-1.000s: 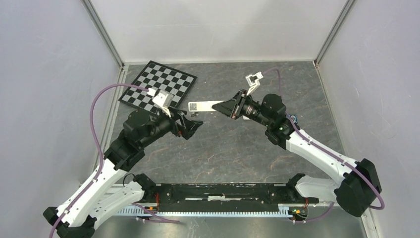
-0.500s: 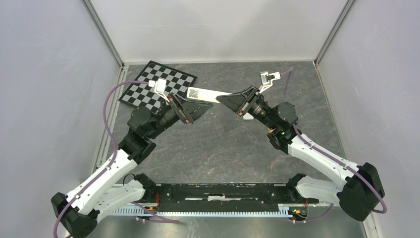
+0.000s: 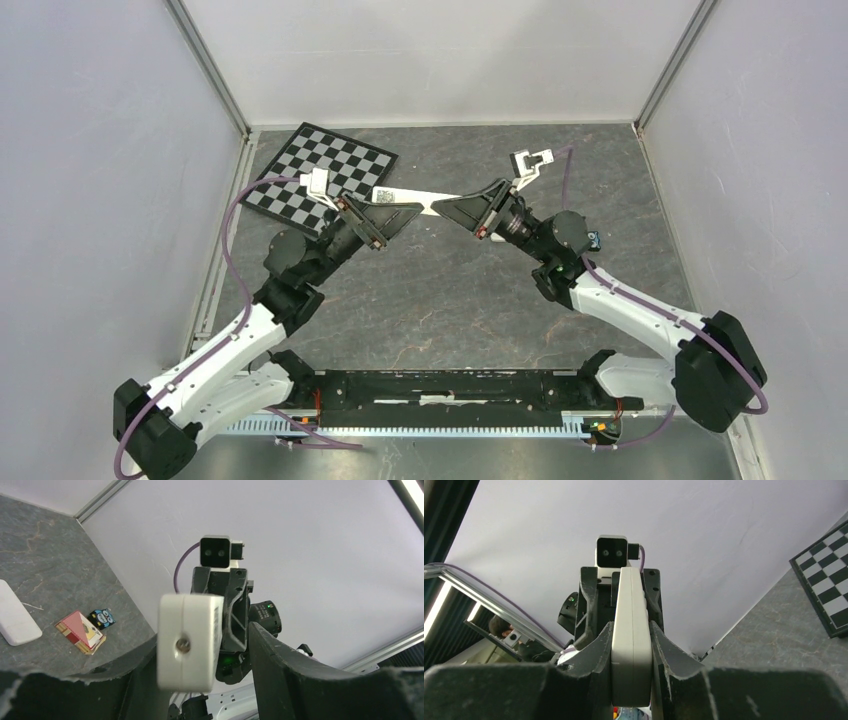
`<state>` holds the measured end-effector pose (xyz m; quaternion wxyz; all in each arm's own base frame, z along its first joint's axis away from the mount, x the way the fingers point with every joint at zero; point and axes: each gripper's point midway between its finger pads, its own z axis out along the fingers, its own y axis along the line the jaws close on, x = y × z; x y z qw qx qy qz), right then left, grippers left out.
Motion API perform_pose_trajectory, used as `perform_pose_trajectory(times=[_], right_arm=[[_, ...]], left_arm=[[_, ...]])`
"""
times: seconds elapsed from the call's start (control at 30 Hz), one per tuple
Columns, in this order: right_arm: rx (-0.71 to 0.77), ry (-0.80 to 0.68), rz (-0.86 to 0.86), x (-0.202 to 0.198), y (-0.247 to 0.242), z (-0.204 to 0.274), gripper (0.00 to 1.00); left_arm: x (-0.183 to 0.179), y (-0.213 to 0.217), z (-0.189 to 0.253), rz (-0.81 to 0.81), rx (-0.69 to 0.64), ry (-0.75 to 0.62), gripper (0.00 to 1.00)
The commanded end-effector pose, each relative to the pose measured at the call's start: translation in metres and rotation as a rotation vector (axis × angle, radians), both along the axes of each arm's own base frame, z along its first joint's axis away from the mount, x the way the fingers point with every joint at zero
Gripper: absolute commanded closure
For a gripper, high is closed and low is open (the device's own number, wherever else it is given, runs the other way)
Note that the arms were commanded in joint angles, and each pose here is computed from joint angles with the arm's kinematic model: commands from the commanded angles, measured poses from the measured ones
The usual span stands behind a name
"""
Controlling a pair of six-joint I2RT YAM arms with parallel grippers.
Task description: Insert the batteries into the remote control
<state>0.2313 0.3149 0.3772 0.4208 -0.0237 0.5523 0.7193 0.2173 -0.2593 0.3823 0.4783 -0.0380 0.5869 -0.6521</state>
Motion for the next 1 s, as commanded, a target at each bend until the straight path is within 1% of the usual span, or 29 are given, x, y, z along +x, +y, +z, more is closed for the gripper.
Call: perform_pose_trajectory(times=[0.0, 0.07, 0.17, 0.27, 0.33, 0.37, 0.4, 0.43, 0.5, 0.53, 0.6, 0.67, 0.7, 0.9, 0.93, 0.97], right_arm=[[0.079, -0.012, 0.083, -0.016, 0.001, 0.013, 0.92], [0.094, -0.002, 0.092, -0.016, 0.000, 0.013, 0.92], [0.085, 0.013, 0.092, -0.014, 0.002, 0.008, 0.92], [0.070, 0.020, 0.078, -0.012, 0.002, 0.003, 0.92], [0.056, 0.024, 0.070, -0.010, 0.003, 0.000, 0.92], [0.049, 0.022, 0.065, -0.009, 0.004, -0.002, 0.92], [0.033, 0.019, 0.062, -0.008, 0.005, -0.005, 0.90], [0.007, 0.025, 0.054, -0.006, 0.006, -0.011, 0.82], [-0.040, 0.016, 0.020, -0.002, 0.005, -0.021, 0.57], [-0.063, 0.005, 0.001, 0.000, 0.004, -0.026, 0.42], [-0.097, -0.013, -0.017, 0.001, 0.003, -0.031, 0.28], [-0.118, -0.019, -0.024, 0.003, 0.002, -0.035, 0.23], [-0.118, -0.024, -0.020, 0.004, 0.000, -0.035, 0.23], [-0.164, -0.017, -0.043, 0.009, -0.012, -0.044, 0.36], [-0.175, -0.011, -0.048, 0.011, -0.014, -0.047, 0.40], [-0.188, -0.003, -0.046, 0.012, -0.014, -0.050, 0.47]], left_arm=[[0.000, 0.009, 0.029, 0.026, -0.120, -0.051, 0.37], [0.004, 0.009, 0.025, 0.036, -0.128, -0.039, 0.36], [0.004, 0.009, 0.026, 0.039, -0.133, -0.051, 0.45], [0.002, 0.007, 0.024, 0.023, -0.115, -0.050, 0.61], [0.000, 0.005, 0.020, 0.012, -0.101, -0.049, 0.77], [0.000, 0.005, 0.018, 0.013, -0.094, -0.045, 0.87], [0.000, 0.005, 0.016, 0.016, -0.085, -0.049, 0.94], [0.001, 0.006, 0.013, 0.022, -0.069, -0.045, 0.98], [0.002, 0.007, 0.008, 0.034, -0.041, -0.042, 0.98], [0.002, 0.007, 0.005, 0.034, -0.024, -0.033, 0.98], [0.003, 0.007, 0.002, 0.030, -0.011, -0.023, 0.98], [0.003, 0.001, 0.005, -0.004, -0.007, -0.017, 0.98], [0.002, -0.002, 0.005, -0.024, 0.001, -0.016, 0.98], [-0.002, -0.004, 0.007, -0.056, 0.013, -0.015, 0.98], [-0.003, -0.003, 0.008, -0.059, 0.007, -0.013, 0.98], [-0.004, -0.003, 0.010, -0.065, -0.002, -0.009, 0.98]])
